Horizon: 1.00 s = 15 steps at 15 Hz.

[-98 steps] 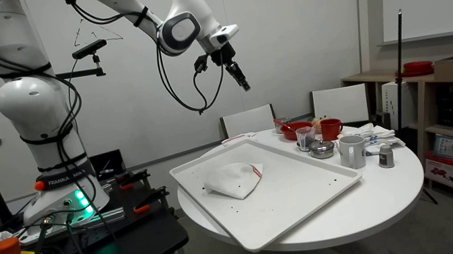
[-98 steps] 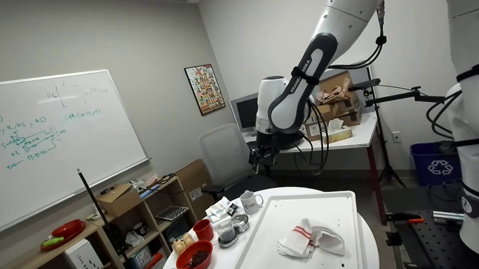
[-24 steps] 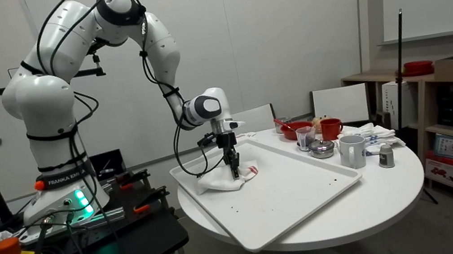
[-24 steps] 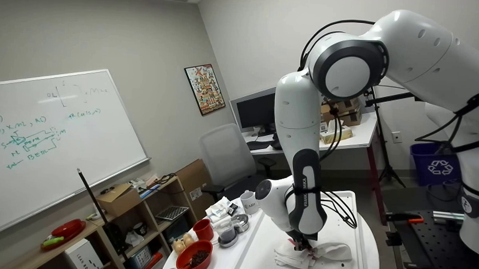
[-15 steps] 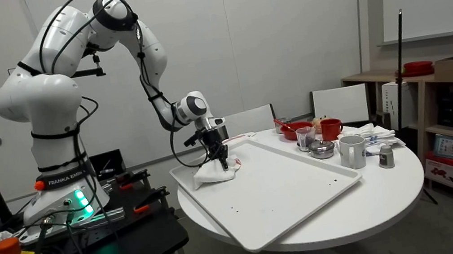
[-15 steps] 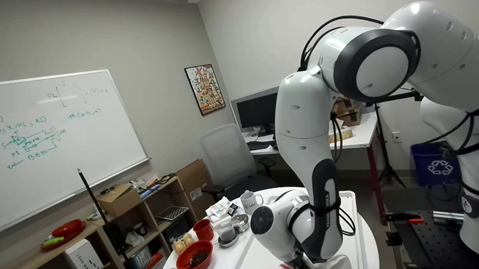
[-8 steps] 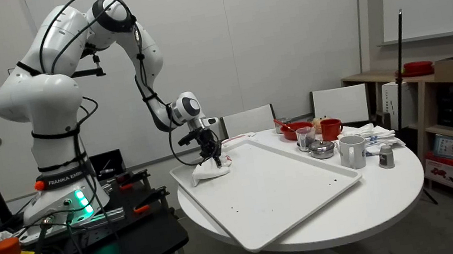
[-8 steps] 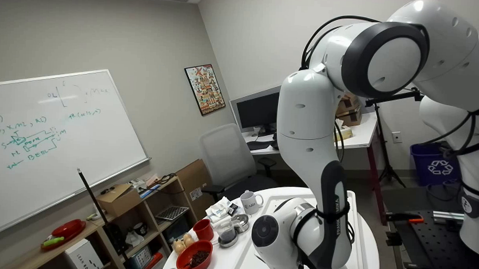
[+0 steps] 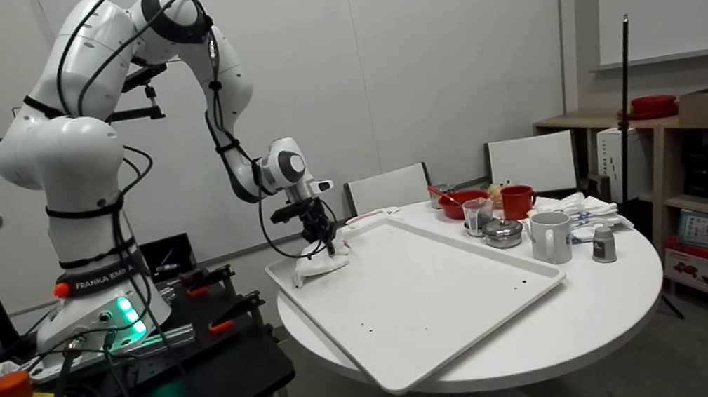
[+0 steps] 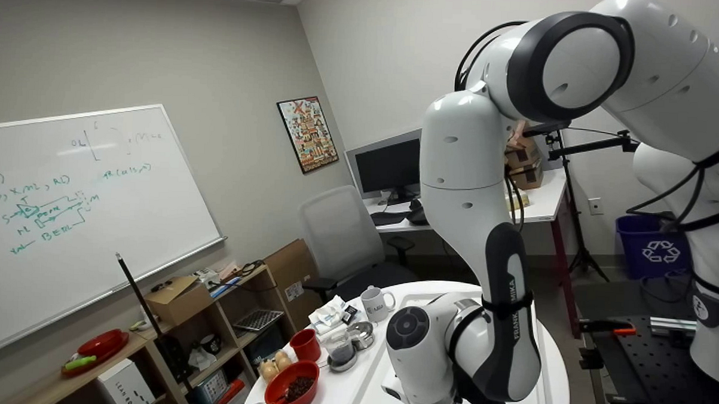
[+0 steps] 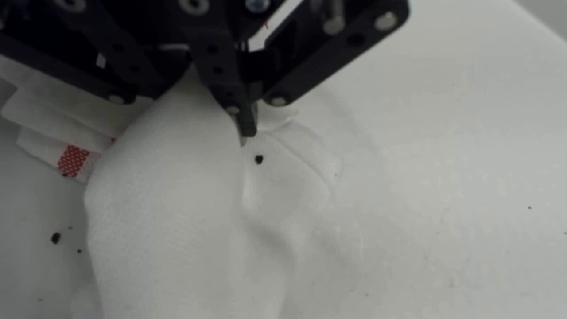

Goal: Wipe the tray with the white towel

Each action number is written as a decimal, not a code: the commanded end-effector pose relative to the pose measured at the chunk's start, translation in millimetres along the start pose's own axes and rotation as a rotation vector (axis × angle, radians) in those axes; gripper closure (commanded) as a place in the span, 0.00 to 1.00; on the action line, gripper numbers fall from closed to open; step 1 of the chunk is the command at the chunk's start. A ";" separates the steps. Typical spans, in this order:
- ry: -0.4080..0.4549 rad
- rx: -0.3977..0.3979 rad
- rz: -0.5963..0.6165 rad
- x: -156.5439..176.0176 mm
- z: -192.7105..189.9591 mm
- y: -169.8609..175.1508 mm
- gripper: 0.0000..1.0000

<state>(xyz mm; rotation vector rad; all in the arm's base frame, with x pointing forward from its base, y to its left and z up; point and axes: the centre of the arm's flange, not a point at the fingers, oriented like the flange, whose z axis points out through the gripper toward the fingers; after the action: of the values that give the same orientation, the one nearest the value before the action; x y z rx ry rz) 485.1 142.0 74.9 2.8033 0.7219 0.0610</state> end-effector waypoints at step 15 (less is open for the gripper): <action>0.084 0.015 0.077 -16.5 -33.2 18.7 0.89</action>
<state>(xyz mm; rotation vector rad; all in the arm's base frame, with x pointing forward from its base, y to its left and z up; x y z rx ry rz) 476.0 125.7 112.0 2.8566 0.6351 0.1887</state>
